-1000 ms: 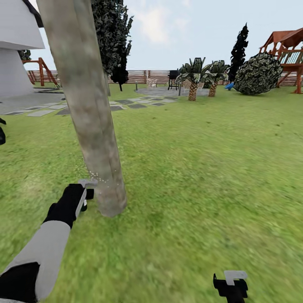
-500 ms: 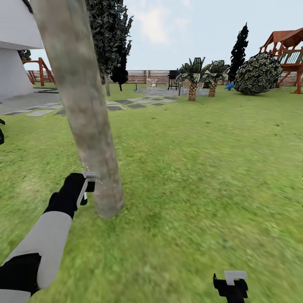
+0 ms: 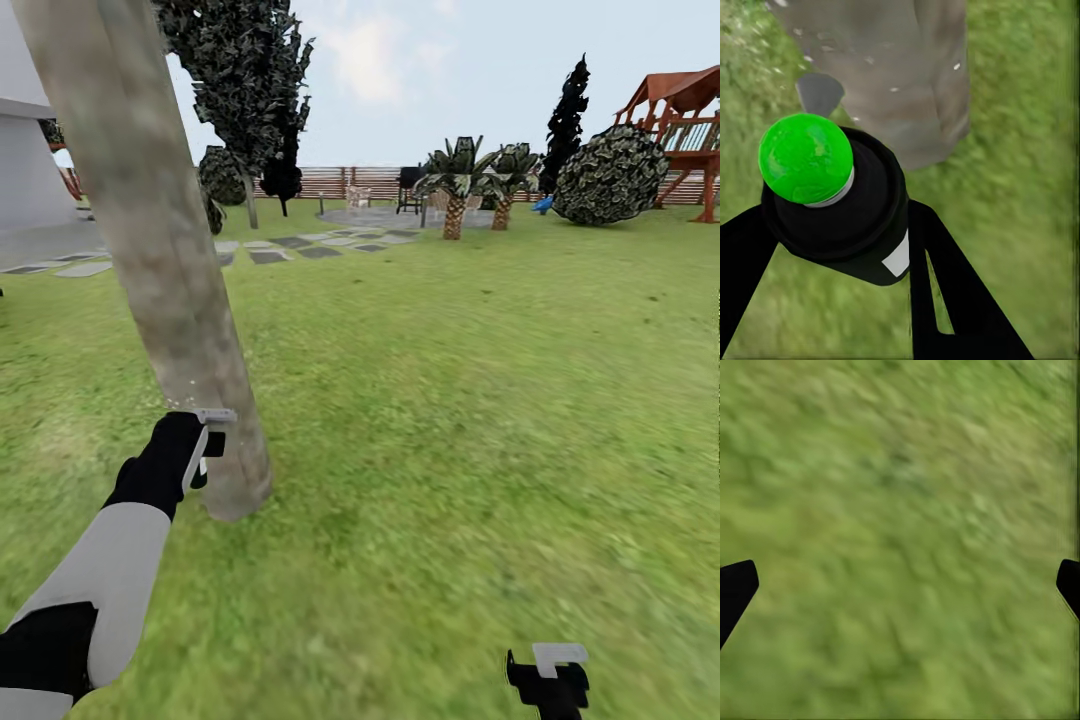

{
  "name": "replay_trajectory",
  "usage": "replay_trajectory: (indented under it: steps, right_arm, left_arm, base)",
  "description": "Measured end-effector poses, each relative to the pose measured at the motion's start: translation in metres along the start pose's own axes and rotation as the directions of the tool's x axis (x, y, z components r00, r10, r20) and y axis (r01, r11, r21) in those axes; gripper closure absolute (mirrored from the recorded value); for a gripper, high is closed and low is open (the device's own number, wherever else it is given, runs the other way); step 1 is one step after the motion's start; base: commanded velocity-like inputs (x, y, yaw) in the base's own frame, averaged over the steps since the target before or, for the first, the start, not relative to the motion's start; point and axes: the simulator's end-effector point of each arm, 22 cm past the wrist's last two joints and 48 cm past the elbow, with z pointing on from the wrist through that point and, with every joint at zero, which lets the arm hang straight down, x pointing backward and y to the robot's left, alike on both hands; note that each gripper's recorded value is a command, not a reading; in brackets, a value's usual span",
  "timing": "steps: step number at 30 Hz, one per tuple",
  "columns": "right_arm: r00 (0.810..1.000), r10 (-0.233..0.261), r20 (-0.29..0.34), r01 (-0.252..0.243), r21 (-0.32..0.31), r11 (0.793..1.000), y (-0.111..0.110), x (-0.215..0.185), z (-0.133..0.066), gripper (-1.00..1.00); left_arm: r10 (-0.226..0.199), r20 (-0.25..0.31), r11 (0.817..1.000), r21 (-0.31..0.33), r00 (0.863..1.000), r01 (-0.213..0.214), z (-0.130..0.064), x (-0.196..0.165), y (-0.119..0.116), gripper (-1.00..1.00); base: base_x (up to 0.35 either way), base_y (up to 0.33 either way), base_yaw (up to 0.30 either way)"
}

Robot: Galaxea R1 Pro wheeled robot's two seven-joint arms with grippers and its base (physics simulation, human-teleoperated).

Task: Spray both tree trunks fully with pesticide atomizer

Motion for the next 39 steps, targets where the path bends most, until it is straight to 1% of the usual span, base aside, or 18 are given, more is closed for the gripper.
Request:
replay_trajectory:
  steps: [9,17,21,27,30,31,33,39]
  right_arm:
    - [1.000,0.000,0.000,0.000,0.000,1.000,0.000,0.000,0.000,-1.00]
    - [1.000,-0.001,0.000,0.001,-0.001,1.000,0.000,0.000,0.000,-1.00]
    - [1.000,-0.001,0.000,0.001,-0.001,1.000,0.000,0.000,0.000,-1.00]
    - [1.000,-0.001,0.001,0.001,0.000,1.000,0.000,0.000,0.000,-1.00]
    - [1.000,-0.001,0.000,0.001,-0.001,1.000,0.000,0.000,0.000,-1.00]
    - [1.000,-0.001,0.001,0.001,-0.001,1.000,0.000,0.000,0.000,-1.00]
    - [1.000,-0.001,0.001,0.001,-0.001,1.000,0.000,0.000,0.000,-1.00]
    - [1.000,-0.001,0.001,0.001,-0.001,1.000,0.000,0.000,0.000,-1.00]
  left_arm:
    - [0.002,0.002,1.000,-0.007,1.000,-0.002,0.000,-0.001,0.004,1.00]
    - [0.002,0.001,1.000,-0.021,1.000,-0.002,0.001,0.000,0.012,1.00]
    - [-0.003,0.000,1.000,-0.028,1.000,0.003,0.002,0.000,0.017,1.00]
    - [0.007,-0.003,1.000,-0.028,1.000,-0.007,0.002,0.002,0.013,1.00]
    - [0.010,-0.033,0.999,-0.038,0.999,-0.011,0.011,0.024,0.019,1.00]
    - [0.011,-0.038,0.999,-0.047,0.999,-0.013,0.012,0.028,0.024,1.00]
    - [0.011,-0.048,0.997,-0.072,0.999,-0.014,0.016,0.035,0.042,1.00]
    - [0.011,-0.067,0.997,-0.074,0.998,-0.016,0.020,0.050,0.044,1.00]
  base:
    - [0.000,-0.277,0.011]
    - [0.002,-0.277,0.244]
    - [0.108,-0.266,0.276]
    - [0.206,-0.219,0.052]
    - [0.216,-0.211,0.003]
    - [0.216,-0.211,0.073]
    - [0.216,-0.211,0.222]
    - [0.217,-0.211,0.271]
